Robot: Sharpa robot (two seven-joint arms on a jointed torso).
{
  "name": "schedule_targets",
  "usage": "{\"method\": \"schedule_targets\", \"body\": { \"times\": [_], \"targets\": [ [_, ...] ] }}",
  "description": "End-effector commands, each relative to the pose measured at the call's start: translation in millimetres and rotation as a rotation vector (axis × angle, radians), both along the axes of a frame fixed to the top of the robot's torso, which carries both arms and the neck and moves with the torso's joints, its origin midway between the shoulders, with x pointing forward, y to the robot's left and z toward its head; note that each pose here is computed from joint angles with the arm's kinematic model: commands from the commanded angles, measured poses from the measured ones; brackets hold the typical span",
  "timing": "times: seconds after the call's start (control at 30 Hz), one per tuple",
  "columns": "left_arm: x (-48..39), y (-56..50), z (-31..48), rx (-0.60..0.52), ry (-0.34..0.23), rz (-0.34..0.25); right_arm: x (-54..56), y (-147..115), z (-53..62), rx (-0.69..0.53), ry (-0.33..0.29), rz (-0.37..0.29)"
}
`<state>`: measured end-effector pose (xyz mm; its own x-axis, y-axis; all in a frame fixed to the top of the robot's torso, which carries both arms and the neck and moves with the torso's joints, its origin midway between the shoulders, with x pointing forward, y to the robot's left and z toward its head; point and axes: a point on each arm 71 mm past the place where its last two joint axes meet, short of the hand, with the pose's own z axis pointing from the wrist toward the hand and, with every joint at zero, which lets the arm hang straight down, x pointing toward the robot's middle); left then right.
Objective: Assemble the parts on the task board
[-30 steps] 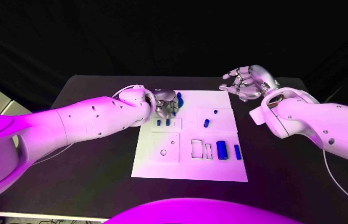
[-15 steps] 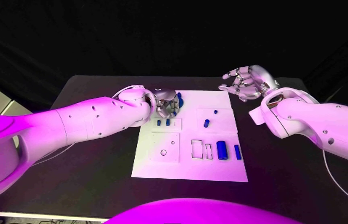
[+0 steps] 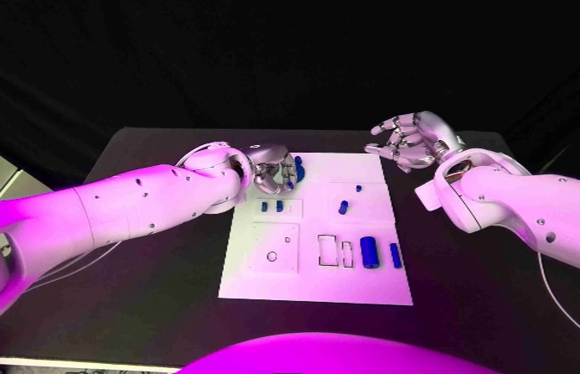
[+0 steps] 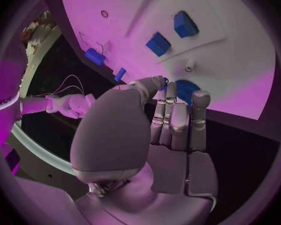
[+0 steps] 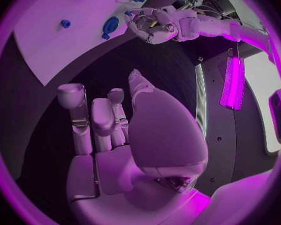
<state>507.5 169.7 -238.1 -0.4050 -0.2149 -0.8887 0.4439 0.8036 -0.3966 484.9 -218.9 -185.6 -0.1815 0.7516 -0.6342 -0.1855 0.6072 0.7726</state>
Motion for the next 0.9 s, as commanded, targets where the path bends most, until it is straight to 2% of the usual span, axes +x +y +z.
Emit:
{"method": "schedule_targets", "body": {
  "times": [0.03,0.23,0.43,0.9],
  "targets": [
    [-2.6,3.2,5.0,-0.044,0.022,-0.005,-0.4,0.4,-0.7,-0.003,-0.002,0.016],
    [-2.4,18.8,7.6,-0.018,0.047,0.012,-0.8,0.0,-3.0,-0.004,0.003,0.015],
    [-0.7,27.0,6.1,0.008,0.055,0.026,-1.0,0.4,-4.0,-0.004,0.006,0.016],
    [2.7,26.7,-0.1,0.04,0.074,0.026,-1.0,1.3,-4.4,-0.011,0.004,0.014]
  ]
}}
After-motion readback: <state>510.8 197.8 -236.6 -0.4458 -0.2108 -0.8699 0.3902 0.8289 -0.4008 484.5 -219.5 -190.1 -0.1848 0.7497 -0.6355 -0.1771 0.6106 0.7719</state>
